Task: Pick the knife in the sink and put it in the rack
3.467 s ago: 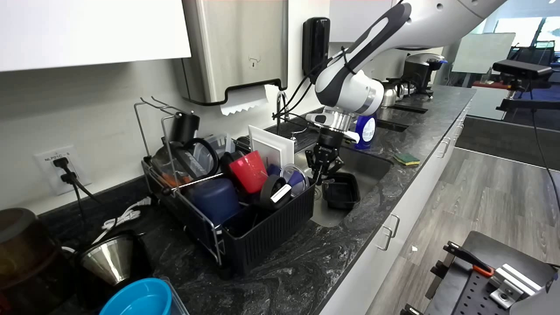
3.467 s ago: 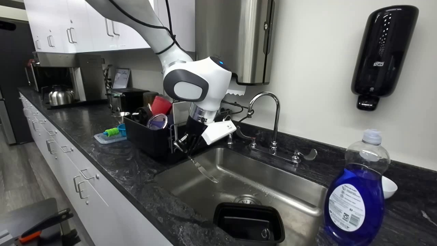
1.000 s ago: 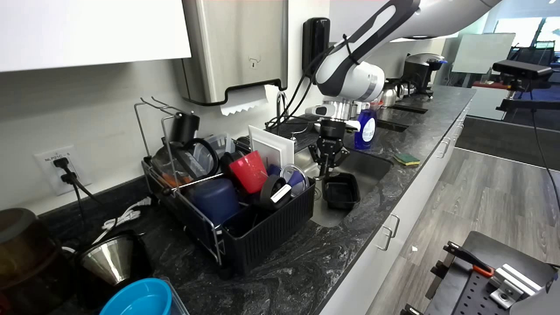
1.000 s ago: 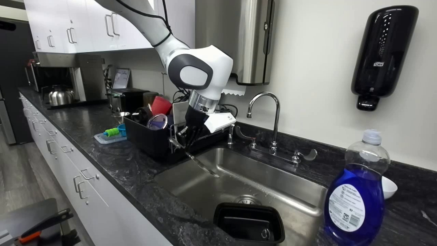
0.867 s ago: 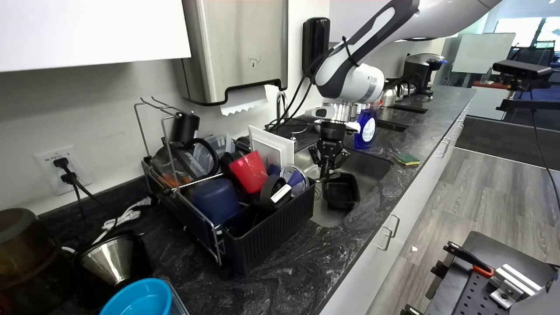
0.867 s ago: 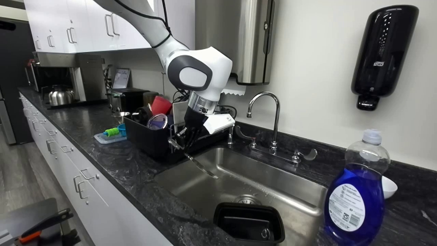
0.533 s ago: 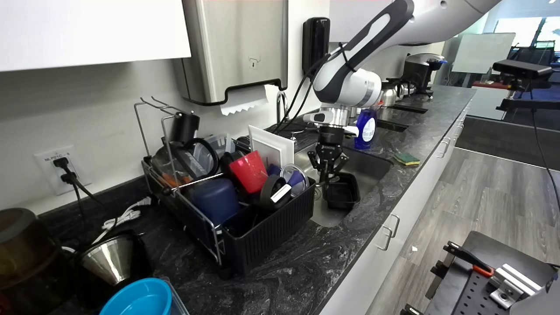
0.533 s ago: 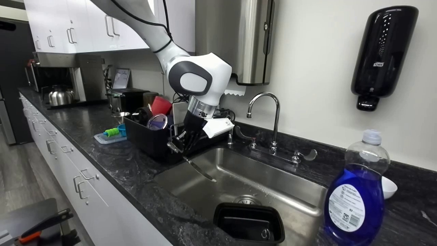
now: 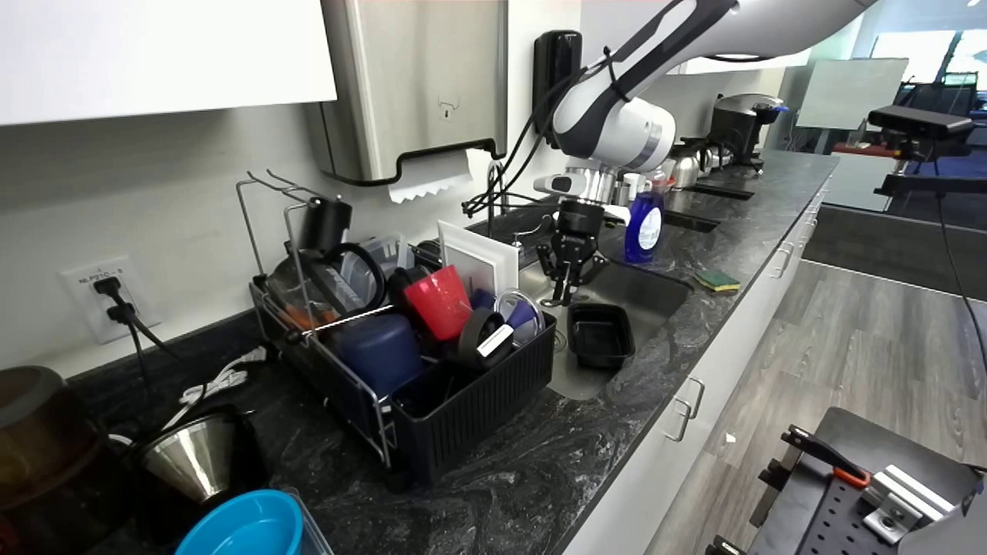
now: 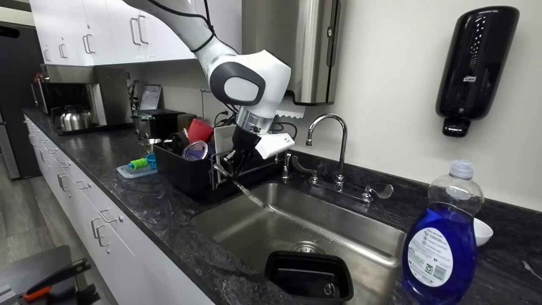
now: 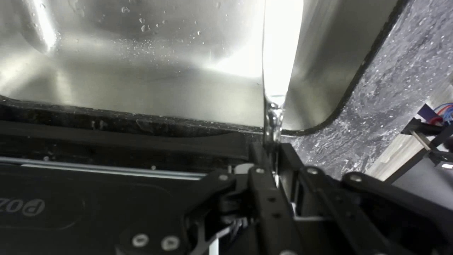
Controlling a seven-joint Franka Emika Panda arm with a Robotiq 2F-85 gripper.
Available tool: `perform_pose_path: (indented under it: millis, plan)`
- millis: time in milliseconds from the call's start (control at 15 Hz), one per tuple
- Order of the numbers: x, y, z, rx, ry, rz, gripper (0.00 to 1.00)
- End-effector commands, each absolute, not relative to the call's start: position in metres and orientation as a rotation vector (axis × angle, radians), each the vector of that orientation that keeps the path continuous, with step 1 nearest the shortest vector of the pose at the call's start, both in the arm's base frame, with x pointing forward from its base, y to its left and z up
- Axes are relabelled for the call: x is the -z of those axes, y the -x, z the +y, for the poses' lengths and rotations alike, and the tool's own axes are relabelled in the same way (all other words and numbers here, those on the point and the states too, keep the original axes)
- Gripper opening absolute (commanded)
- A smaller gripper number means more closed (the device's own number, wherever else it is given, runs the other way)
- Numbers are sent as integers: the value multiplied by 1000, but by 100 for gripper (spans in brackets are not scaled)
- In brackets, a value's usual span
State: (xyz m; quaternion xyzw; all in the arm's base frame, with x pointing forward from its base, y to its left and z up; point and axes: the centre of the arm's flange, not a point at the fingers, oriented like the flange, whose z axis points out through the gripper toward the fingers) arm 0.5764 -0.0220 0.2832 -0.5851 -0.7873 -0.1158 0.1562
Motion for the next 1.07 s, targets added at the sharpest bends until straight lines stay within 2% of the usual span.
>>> perform_pose_path:
  millis: [0,467,1000]
  plan:
    - [-299,-554,-30,399,1661,-2250,4]
    - [-328,-517,-37,484,1682,-2231,4]
    - [-370,-502,-27,660,1626,-2222,4]
